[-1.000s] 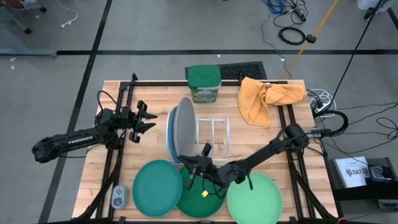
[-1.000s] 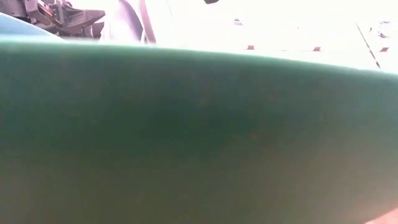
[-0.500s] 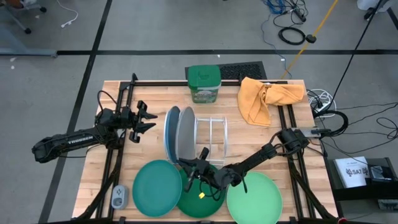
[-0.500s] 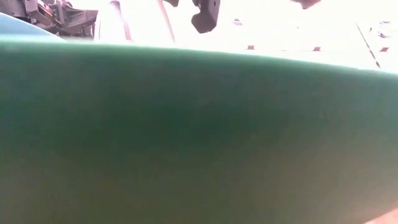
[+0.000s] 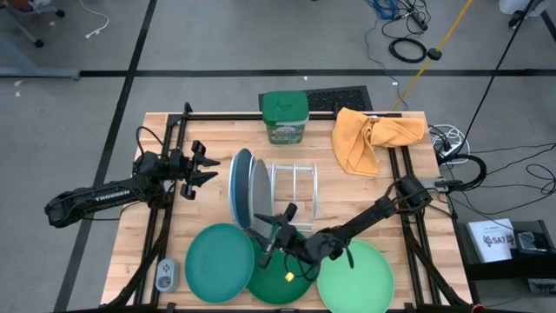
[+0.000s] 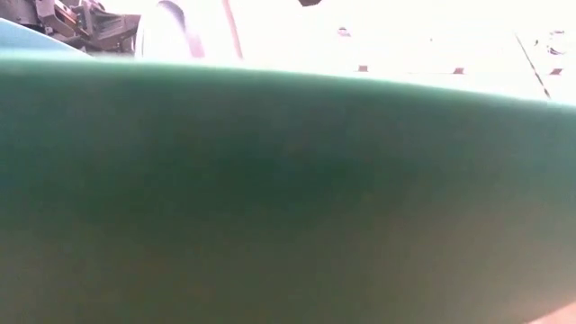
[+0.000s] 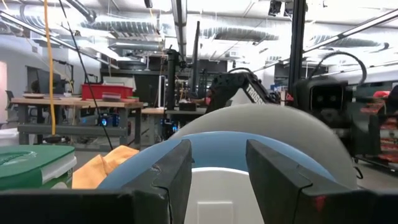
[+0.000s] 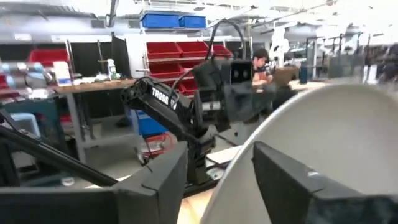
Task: Sort dishes
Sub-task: Put the gray plate in the dish rack, then put the light green plate in the dish rack
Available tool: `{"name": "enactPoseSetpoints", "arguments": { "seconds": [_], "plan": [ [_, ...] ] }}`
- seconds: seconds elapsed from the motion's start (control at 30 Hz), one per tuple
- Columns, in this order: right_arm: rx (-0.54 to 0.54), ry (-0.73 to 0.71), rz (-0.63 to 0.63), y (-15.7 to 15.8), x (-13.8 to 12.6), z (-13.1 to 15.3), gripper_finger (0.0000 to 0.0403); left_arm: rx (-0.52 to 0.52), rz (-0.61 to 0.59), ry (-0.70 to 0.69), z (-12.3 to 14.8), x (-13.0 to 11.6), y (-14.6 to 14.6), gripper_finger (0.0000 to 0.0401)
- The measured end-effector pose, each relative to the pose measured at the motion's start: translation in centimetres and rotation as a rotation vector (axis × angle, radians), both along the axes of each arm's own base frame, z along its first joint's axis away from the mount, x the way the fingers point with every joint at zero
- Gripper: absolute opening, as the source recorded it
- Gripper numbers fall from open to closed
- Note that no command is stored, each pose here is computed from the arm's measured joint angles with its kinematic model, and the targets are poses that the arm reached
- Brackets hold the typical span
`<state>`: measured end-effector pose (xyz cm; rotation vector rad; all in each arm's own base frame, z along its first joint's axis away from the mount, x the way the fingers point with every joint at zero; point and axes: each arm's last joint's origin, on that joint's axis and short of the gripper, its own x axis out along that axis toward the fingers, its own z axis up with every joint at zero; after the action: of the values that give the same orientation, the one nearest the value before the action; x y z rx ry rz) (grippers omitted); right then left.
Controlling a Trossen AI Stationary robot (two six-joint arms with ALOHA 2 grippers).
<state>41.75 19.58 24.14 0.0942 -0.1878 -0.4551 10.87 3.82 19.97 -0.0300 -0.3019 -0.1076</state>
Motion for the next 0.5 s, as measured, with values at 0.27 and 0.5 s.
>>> {"name": "enactPoseSetpoints", "arguments": {
  "seconds": [0.27, 0.5],
  "plan": [
    [-0.099, 0.143, -0.138, 1.2, -3.8, 5.3, 0.0198, -0.002, 0.0, 0.005, 0.0, 0.0, 0.0, 0.0154],
    [-0.137, 0.22, -0.166, 2.7, -6.2, 6.7, 0.0198, -0.002, 0.0, 0.005, 0.0, 0.0, 0.0, 0.0154]
  ]
}}
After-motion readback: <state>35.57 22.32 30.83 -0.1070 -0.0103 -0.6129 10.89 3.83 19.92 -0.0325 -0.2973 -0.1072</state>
